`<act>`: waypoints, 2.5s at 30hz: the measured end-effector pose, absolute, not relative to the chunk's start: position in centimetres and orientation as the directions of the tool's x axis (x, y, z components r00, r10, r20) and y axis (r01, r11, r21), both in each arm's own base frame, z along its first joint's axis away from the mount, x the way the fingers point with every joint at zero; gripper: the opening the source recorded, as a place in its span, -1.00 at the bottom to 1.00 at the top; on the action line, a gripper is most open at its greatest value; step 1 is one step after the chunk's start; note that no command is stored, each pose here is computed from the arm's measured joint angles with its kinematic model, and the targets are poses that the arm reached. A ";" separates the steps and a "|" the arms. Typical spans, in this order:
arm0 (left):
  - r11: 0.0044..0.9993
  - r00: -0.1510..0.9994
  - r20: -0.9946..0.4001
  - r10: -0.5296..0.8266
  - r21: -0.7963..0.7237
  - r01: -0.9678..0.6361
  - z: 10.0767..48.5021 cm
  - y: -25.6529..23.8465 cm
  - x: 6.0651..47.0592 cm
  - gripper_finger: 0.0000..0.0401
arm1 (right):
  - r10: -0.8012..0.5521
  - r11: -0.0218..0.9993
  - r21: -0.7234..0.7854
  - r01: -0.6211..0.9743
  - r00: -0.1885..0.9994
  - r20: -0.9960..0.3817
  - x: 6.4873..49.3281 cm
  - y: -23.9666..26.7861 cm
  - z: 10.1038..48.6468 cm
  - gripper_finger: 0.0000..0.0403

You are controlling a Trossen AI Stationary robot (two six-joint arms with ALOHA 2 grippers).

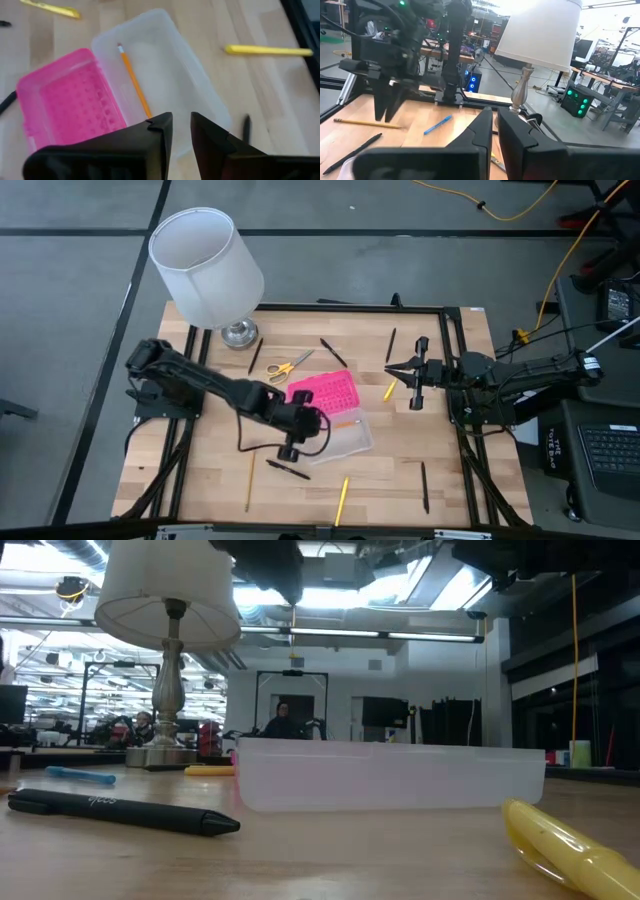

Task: Pick & place school supplies into a supply box
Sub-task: Put the black pen into the pink supply box

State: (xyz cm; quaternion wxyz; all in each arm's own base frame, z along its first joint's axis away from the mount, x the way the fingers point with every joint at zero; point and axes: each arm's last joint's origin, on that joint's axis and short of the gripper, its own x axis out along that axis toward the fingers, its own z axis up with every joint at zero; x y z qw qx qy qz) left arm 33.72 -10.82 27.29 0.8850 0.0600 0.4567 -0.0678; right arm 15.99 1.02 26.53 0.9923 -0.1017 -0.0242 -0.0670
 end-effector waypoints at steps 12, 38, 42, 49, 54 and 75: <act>0.961 0.561 -0.821 -0.109 0.056 0.269 27.2 -14.1 32.4 -0.62 | -0.127 0.958 -0.250 0.139 0.990 0.061 16.0 1.0 26.5 -0.83; 0.991 0.252 -0.964 -0.091 -0.064 0.117 20.6 -14.8 33.3 -0.26 | -0.163 0.949 -0.280 0.142 0.985 -0.053 16.0 0.9 25.4 -0.83; 0.990 0.250 -0.963 -0.100 -0.071 0.124 20.6 -14.9 33.3 -0.28 | -0.164 0.950 -0.282 0.136 0.984 -0.076 16.0 0.9 25.2 -0.83; 0.982 0.254 -0.960 -0.118 -0.075 0.174 20.4 -15.0 33.5 -0.28 | -0.164 0.949 -0.283 0.137 0.984 -0.074 16.0 0.9 25.2 -0.83; 0.980 0.289 -0.949 -0.129 -0.079 0.180 20.5 -15.3 33.7 -0.28 | -0.173 0.948 -0.282 0.149 0.983 -0.061 16.0 0.8 25.3 -0.83; 0.989 0.348 -0.933 -0.087 -0.039 0.142 16.9 -16.8 32.2 -0.29 | -0.199 0.962 -0.203 0.184 0.979 -0.053 16.0 0.3 25.4 -0.83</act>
